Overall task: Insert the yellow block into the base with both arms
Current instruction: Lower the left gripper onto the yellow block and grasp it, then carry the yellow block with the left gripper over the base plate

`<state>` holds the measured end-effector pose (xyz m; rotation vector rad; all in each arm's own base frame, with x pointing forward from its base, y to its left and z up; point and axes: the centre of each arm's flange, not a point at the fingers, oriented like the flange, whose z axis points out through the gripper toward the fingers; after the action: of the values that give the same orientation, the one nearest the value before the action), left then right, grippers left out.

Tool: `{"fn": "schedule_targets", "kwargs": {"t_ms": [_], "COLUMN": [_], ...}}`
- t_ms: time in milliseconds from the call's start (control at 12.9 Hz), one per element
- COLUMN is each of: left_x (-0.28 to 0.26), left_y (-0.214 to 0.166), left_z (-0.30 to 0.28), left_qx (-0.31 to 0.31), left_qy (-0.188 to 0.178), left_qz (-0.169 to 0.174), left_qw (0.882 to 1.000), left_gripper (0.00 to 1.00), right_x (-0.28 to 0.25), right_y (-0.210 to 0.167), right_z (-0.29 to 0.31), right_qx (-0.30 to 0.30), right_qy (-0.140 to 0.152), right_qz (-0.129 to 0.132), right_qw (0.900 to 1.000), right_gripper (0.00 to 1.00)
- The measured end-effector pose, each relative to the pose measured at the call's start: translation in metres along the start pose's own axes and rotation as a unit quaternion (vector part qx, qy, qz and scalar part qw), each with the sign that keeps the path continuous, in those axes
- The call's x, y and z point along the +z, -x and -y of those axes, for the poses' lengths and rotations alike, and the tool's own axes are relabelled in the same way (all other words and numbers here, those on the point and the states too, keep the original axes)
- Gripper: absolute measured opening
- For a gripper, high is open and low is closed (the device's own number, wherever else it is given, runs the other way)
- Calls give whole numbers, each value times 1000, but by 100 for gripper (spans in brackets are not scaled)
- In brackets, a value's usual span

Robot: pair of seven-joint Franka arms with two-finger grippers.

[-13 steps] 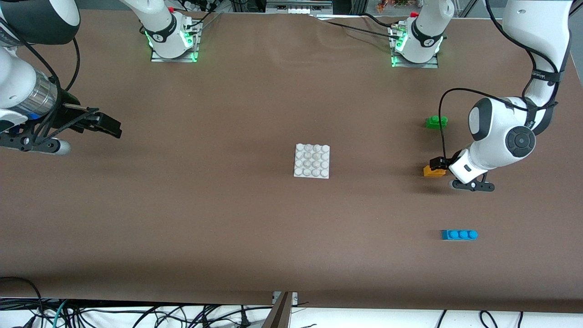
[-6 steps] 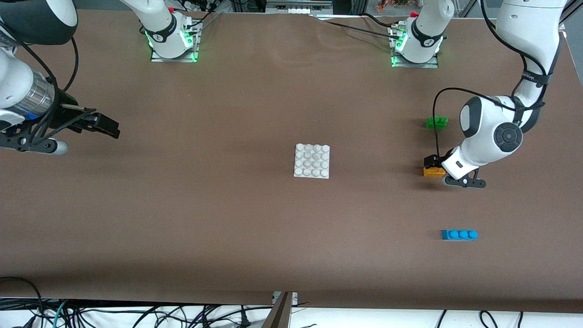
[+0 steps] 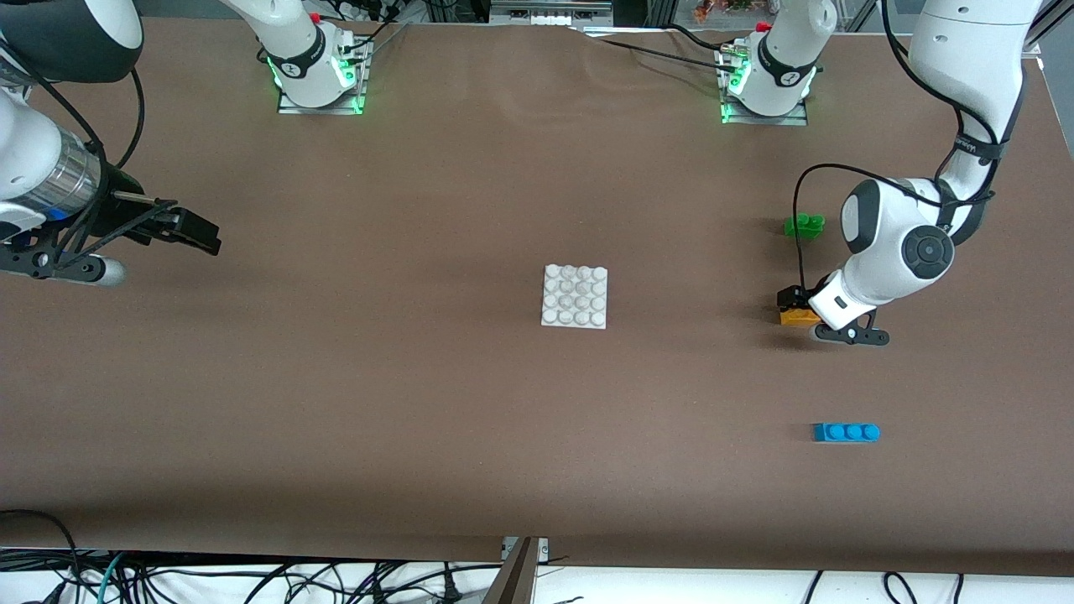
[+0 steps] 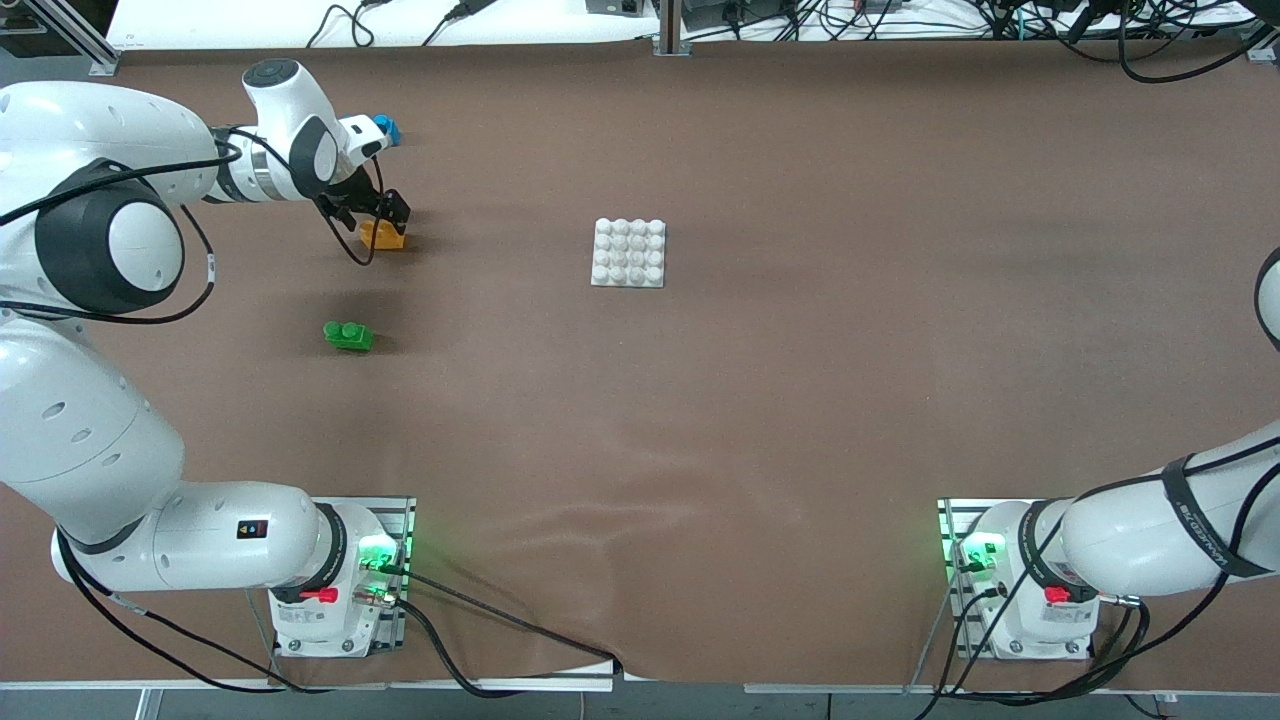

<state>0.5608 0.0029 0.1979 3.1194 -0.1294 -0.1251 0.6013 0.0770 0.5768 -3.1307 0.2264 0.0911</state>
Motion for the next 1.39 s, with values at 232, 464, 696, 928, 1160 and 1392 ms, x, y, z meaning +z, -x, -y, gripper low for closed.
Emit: {"fn": "schedule_targets", "kwargs": {"t_ms": [232, 464, 696, 928, 1160, 1392], "left_x": [12, 15, 14, 14, 4, -43], "left_y": [4, 6, 6, 6, 0, -19], "left_z": [-1, -3, -3, -4, -10, -49], "left_qx": [0, 2, 3, 3, 9, 33], "left_qy": [-1, 0, 0, 0, 0, 1], "left_qz": [-9, -9, -10, -10, -9, 3], "left_qw": [1000, 1000, 1000, 1000, 1000, 999], "left_gripper": [100, 93, 68, 68, 68, 68], "right_x": [0, 0, 0, 0, 0, 0], "right_y": [0, 0, 0, 0, 0, 0], "right_z": [0, 0, 0, 0, 0, 0], "right_qx": [0, 0, 0, 0, 0, 0], "right_qy": [0, 0, 0, 0, 0, 0], "right_qz": [0, 0, 0, 0, 0, 0], "right_qw": [1000, 1000, 1000, 1000, 1000, 1000], "right_gripper": [99, 99, 99, 100, 99, 99]}}
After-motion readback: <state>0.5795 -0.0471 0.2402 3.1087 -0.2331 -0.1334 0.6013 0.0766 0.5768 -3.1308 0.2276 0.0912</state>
